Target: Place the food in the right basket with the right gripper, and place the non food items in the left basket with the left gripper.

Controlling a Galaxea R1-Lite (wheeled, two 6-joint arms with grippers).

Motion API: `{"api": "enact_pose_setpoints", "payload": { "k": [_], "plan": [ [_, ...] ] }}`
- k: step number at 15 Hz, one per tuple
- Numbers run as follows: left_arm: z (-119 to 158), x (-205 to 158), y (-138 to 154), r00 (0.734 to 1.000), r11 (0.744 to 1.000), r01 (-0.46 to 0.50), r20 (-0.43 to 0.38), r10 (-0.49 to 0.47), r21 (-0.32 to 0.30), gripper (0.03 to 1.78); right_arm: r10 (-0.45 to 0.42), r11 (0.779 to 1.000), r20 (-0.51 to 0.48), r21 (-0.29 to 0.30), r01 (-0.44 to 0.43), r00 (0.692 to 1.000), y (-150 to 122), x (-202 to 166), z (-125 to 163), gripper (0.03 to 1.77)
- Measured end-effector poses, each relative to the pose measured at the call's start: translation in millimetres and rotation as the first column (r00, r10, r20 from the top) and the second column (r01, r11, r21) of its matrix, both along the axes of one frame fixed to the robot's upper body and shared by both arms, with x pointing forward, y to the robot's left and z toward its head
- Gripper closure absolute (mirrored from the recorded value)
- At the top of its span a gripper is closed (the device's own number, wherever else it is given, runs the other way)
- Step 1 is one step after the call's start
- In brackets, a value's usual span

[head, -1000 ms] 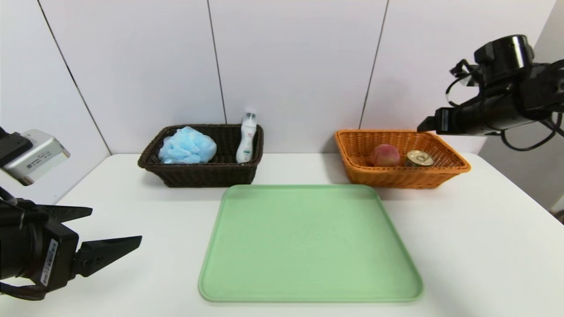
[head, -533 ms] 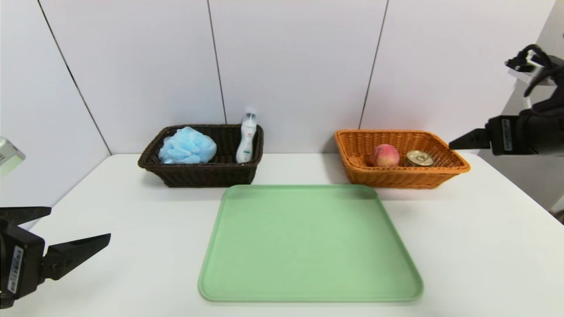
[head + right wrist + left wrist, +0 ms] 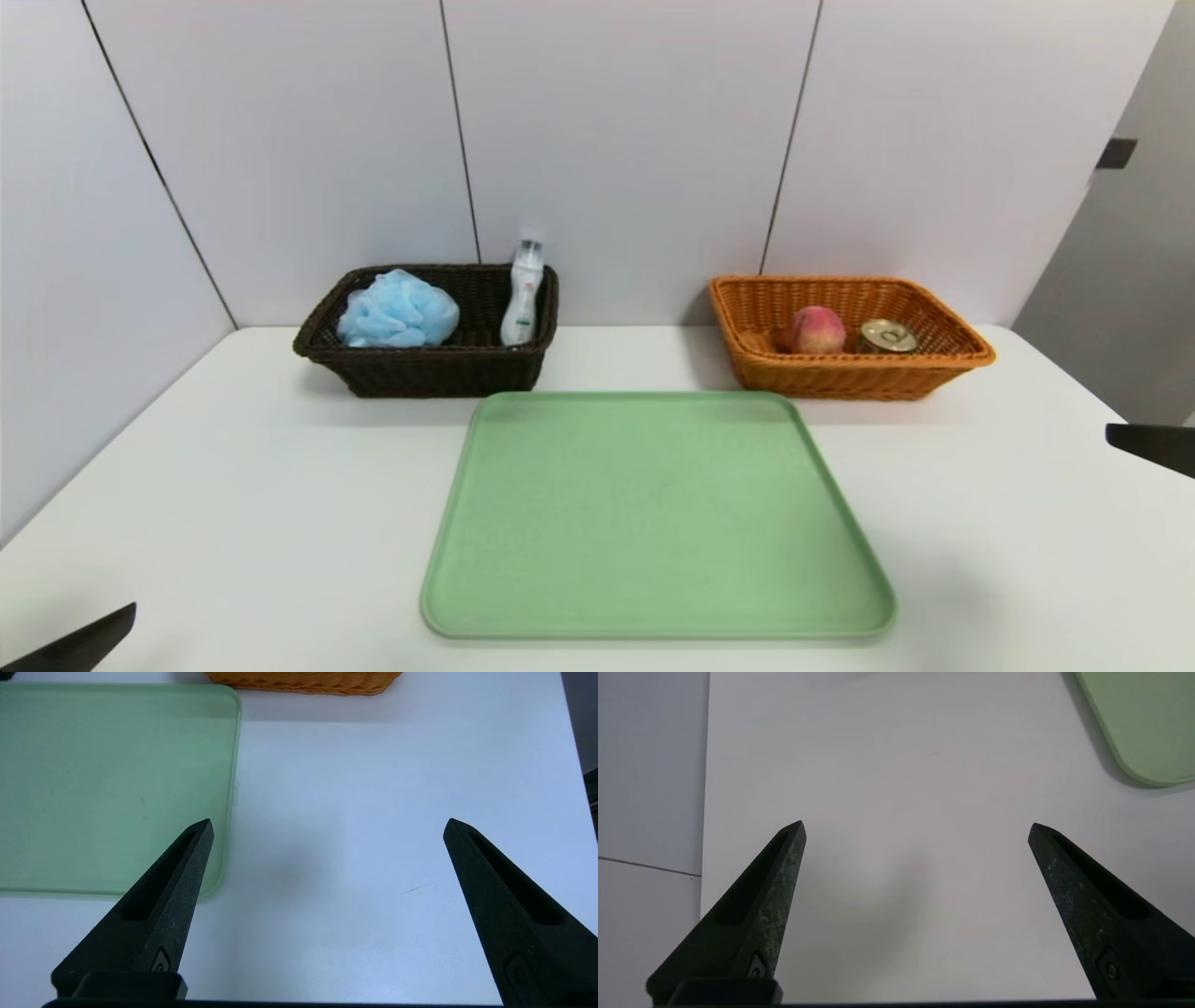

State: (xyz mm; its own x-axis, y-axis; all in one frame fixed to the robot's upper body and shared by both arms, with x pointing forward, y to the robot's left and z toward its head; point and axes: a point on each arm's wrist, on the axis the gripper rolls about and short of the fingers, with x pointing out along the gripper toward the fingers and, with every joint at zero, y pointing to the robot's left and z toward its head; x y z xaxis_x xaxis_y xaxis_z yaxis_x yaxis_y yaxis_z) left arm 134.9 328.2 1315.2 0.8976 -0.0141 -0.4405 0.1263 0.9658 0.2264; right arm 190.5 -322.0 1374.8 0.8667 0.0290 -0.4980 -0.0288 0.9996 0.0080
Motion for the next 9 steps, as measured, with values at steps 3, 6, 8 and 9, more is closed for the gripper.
{"api": "enact_pose_setpoints", "payload": {
  "k": [3,6,8,9],
  "plan": [
    [-17.4,-21.0,5.5,0.999,0.999,-0.041,0.033,0.041,-0.003,0.12,-0.003,1.0,0.066,0.011,0.003,0.998,-5.7,-32.4,-10.3,0.11],
    [-35.6,-38.2,8.6,0.993,0.995,-0.102,0.06,0.102,-0.007,0.12,-0.018,1.0,0.105,0.015,0.016,0.994,-10.9,-58.7,-25.1,0.11],
    [-47.7,-45.9,9.2,0.989,0.992,-0.129,0.072,0.129,-0.009,0.12,-0.03,0.999,0.129,0.019,0.027,0.991,-13.0,-68.9,-31.3,0.11],
    [-52.7,-49.0,9.4,0.987,0.99,-0.14,0.077,0.14,-0.01,0.12,-0.033,0.999,0.138,0.021,0.031,0.99,-13.5,-72.3,-32.9,0.11]
  ]
}}
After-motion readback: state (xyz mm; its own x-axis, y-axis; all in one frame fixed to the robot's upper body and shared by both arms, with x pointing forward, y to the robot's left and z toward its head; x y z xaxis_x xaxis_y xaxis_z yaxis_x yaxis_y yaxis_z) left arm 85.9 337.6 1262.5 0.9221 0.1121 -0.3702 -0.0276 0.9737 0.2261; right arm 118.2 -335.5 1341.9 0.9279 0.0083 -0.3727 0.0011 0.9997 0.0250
